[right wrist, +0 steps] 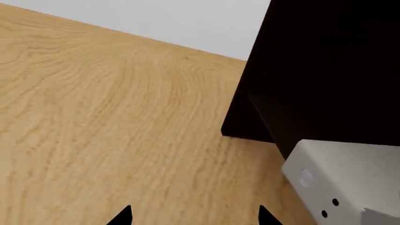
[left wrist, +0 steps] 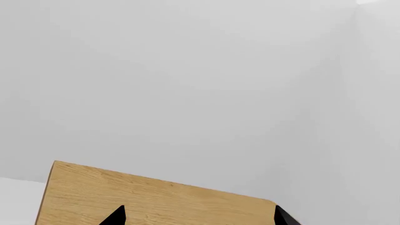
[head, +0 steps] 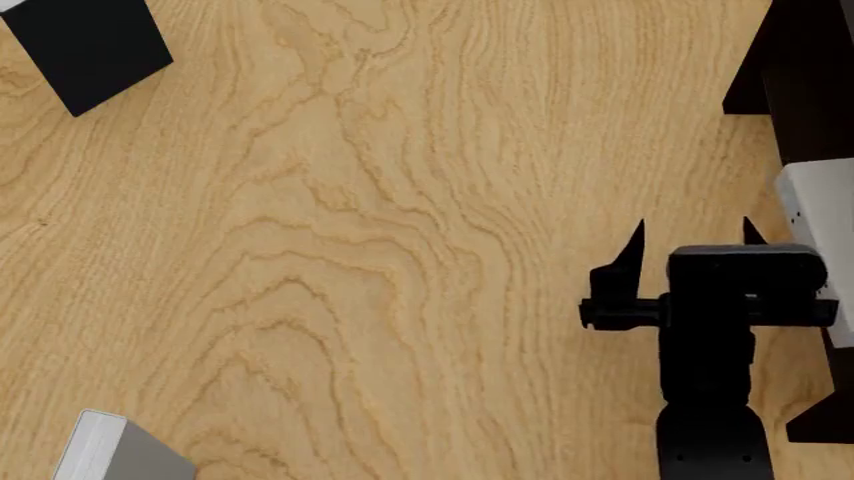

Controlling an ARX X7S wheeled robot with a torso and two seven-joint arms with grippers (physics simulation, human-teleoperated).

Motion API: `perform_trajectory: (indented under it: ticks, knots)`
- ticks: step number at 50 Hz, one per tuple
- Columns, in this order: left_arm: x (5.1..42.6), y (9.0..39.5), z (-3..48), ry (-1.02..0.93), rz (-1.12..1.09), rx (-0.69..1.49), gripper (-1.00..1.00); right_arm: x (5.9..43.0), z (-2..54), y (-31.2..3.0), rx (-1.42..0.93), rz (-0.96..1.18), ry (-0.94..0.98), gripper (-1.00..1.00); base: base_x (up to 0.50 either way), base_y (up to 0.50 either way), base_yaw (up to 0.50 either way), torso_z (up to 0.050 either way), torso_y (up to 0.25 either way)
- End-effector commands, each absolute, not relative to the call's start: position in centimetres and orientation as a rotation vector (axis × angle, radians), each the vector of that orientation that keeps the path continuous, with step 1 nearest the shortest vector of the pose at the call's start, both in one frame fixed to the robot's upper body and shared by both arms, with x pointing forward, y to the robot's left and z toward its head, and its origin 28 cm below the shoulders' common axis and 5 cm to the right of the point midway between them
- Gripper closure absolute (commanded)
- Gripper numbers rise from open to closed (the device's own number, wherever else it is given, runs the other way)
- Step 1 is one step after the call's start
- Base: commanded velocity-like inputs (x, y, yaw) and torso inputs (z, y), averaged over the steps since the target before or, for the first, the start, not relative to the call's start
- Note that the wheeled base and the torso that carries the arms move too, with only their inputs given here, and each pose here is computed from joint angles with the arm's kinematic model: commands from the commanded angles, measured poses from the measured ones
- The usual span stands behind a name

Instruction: Pick up the book on the right and place it on the cabinet shelf.

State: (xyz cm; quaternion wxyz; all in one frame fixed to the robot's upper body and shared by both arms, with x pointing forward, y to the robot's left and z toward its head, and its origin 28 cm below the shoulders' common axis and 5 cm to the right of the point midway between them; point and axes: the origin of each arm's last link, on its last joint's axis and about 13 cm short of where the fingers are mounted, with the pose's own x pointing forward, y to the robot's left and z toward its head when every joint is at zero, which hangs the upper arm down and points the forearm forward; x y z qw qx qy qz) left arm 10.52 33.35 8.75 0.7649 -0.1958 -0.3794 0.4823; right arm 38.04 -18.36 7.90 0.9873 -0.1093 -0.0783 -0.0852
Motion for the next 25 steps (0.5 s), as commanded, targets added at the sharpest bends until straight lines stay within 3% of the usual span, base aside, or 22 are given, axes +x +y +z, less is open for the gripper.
perform_trajectory:
  ticks: [1,25]
  knots:
    - [10.6,33.4,8.7,-0.824,1.045,-0.427,-1.00,38.0,8.0,-19.1,-0.098,-0.276,-0.163,-1.00,0.00,0.00,0.00,0.000,0.000]
    - [10.7,33.5,8.6,-0.822,1.039,-0.428,-1.00,39.5,10.1,-16.1,-0.135,-0.135,-0.216,-1.00,0.00,0.00,0.00,0.000,0.000]
